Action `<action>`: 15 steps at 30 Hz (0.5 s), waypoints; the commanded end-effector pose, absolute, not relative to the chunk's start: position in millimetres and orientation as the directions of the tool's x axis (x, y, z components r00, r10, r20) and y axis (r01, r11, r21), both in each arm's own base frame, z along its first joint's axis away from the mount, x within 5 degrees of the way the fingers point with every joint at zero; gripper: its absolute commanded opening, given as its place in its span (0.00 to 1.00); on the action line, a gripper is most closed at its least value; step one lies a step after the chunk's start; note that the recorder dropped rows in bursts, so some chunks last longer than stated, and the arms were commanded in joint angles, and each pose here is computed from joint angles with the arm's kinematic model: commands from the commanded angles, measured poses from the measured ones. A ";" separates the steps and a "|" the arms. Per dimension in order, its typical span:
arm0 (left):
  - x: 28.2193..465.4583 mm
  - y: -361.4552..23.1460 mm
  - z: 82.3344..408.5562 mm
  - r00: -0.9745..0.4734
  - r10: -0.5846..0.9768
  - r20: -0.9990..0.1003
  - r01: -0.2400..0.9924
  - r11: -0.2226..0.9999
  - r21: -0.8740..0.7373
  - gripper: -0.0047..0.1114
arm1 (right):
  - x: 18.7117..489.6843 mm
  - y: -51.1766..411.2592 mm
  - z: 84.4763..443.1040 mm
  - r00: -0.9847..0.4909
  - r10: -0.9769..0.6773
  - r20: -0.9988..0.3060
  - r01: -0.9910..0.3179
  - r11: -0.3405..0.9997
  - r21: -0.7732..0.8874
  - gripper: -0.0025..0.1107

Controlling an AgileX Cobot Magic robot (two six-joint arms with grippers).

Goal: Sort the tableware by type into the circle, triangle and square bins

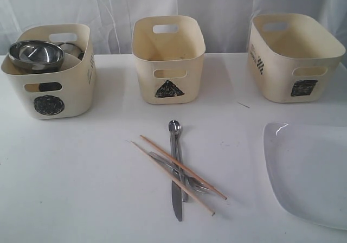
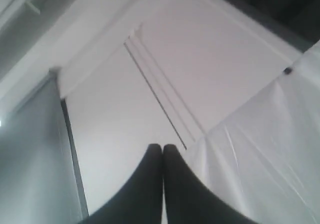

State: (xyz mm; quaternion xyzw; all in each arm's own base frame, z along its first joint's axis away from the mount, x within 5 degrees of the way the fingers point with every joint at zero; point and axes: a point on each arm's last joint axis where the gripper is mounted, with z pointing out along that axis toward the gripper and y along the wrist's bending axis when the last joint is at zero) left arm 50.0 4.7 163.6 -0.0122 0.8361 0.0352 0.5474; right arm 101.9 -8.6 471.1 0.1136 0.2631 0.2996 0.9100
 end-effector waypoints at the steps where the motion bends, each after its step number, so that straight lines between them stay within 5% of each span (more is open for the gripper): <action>1: 49.9 4.5 162.6 -0.397 0.012 -0.918 -0.060 0.997 0.039 0.04 | 209.5 -3.7 463.2 0.483 0.477 -0.734 -0.336 0.875 0.348 0.02; 5: 49.9 4.5 162.6 -0.397 0.012 -0.918 -0.060 0.997 0.039 0.04 | 292.6 -16.3 377.2 0.015 0.340 -0.940 -0.002 0.940 0.340 0.02; 8: 49.9 4.5 162.6 -0.397 0.012 -0.918 -0.060 0.997 0.039 0.04 | 310.1 -30.8 307.0 -0.433 0.224 -0.873 0.219 0.966 0.139 0.02; 12: 49.9 4.6 162.6 -0.397 0.014 -0.918 -0.060 0.997 0.041 0.04 | 299.7 -33.2 264.7 -0.729 0.240 -0.641 0.305 0.952 0.010 0.02; 15: 49.9 4.6 162.6 -0.397 0.014 -0.918 -0.060 0.997 0.041 0.04 | 295.6 -6.1 262.7 -0.814 0.033 -0.580 0.076 0.996 -0.050 0.02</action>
